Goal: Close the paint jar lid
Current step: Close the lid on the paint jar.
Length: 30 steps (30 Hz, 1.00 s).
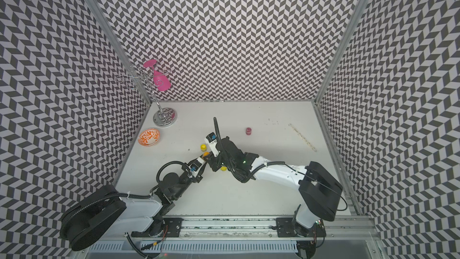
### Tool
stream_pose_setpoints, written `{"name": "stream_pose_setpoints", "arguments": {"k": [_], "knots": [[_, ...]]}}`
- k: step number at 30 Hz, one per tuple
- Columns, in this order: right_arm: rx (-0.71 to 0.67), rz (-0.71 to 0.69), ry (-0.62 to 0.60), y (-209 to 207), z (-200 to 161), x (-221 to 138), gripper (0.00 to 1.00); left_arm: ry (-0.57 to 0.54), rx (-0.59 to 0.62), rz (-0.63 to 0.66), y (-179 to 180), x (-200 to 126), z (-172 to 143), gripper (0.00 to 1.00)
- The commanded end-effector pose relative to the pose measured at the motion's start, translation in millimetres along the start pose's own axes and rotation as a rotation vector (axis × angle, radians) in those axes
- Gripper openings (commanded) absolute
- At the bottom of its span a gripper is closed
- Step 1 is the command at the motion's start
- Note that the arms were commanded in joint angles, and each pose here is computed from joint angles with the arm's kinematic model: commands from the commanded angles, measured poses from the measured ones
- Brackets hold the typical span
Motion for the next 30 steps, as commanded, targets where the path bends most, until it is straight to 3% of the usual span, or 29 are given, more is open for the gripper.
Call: {"name": "stream_pose_setpoints", "arguments": {"k": [1, 12, 21, 30], "knots": [[0.072, -0.041, 0.239, 4, -72, 15, 0.24, -0.342, -0.040, 0.135, 25, -8, 81, 0.25], [0.092, -0.086, 0.207, 5, -68, 11, 0.27, -0.350, -0.049, 0.094, 19, -7, 82, 0.25], [0.085, -0.098, 0.206, 3, -75, 14, 0.31, -0.419, -0.093, -0.048, 2, -12, 93, 0.25], [0.076, -0.109, 0.167, 1, -68, 7, 0.36, -0.385, -0.117, -0.123, -8, -4, 86, 0.25]]}}
Point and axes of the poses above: each gripper's point midway between its finger pads, its own x axis out along the fingers, its own y axis along the line the jaws close on, z = x × y, the point moved 3 cm from there along -x, back along the fingers, and after that the axes turned 8 degrees about -x, right-handed, at the moved point
